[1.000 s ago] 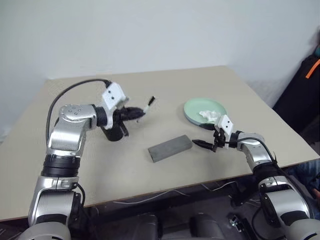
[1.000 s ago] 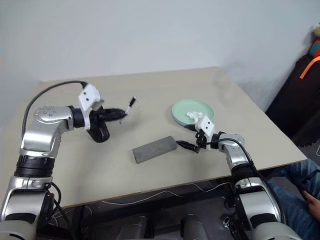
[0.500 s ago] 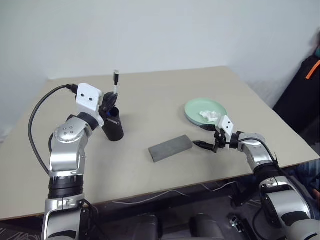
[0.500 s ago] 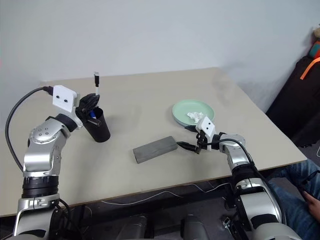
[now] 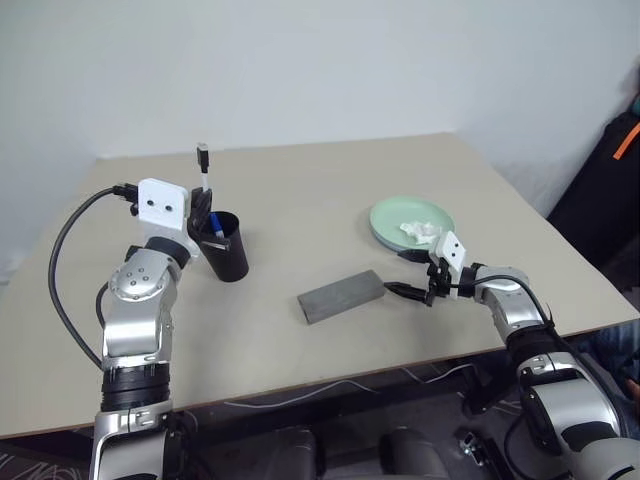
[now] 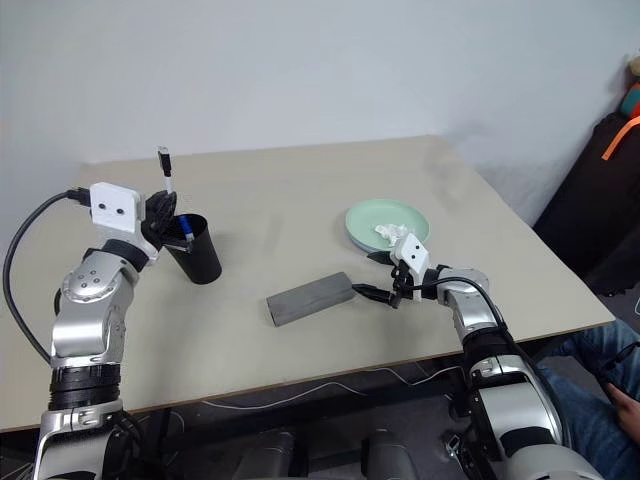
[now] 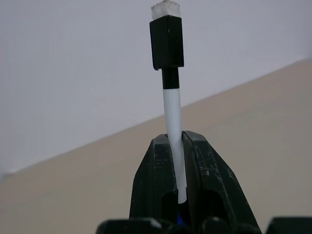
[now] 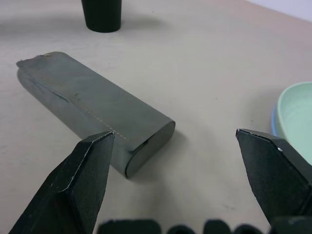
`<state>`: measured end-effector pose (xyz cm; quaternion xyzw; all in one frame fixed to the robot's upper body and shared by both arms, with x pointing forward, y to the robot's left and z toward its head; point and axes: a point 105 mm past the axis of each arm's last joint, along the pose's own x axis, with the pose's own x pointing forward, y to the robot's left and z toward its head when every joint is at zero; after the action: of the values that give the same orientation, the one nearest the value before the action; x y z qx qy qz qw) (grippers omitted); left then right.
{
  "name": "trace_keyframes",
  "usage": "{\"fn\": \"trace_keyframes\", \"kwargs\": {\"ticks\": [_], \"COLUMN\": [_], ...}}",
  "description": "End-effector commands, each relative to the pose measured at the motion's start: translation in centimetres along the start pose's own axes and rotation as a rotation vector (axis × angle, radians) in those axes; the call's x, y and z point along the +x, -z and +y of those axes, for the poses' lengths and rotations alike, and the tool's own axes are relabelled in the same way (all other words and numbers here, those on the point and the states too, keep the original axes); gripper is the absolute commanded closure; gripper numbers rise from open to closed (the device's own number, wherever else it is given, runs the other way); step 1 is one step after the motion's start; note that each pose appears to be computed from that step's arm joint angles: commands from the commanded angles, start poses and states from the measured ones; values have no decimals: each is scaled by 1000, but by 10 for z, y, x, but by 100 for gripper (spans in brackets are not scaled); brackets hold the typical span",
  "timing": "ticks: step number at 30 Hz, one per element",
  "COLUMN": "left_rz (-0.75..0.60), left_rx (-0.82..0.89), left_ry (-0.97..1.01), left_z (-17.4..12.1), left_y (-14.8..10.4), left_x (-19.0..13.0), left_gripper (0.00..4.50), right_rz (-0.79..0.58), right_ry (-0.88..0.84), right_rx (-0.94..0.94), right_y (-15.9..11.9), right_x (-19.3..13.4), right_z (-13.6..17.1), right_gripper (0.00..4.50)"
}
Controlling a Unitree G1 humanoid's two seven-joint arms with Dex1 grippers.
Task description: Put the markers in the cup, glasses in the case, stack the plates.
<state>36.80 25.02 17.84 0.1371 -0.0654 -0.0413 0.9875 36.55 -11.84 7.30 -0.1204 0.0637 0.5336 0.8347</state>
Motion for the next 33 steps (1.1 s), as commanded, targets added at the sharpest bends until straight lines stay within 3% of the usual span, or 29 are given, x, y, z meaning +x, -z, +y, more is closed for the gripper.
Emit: {"fn": "trace_keyframes", "kwargs": {"ticks": [1,14,17,24,28,33], "left_rz": [-58,-41,-41,-52,-56,-117], "left_rx": [21,13,-1,-5,-6,-41], "left_ry": [-17,-3,0,12,15,60], "left_z": [5,2,0,-4,-5,-12], "left_y": [-14,1,2,1,-1,-22], "left_x": [2,6,7,9,8,9], "left_gripper": [447,447,377,133,133,133], "right_rz": [-95,-194,-191,-187,-189,-210], "right_ry": [-10,-28,-28,-27,-26,-28], "right_rx": [-13,47,46,42,42,61], "right_y": [-27,-50,-49,-49,-49,-53], "right_x": [-2,-7,-7,-7,-7,-8], "right_z": [-5,-6,-6,-6,-5,-5], "right_gripper": [16,16,16,16,16,16]}}
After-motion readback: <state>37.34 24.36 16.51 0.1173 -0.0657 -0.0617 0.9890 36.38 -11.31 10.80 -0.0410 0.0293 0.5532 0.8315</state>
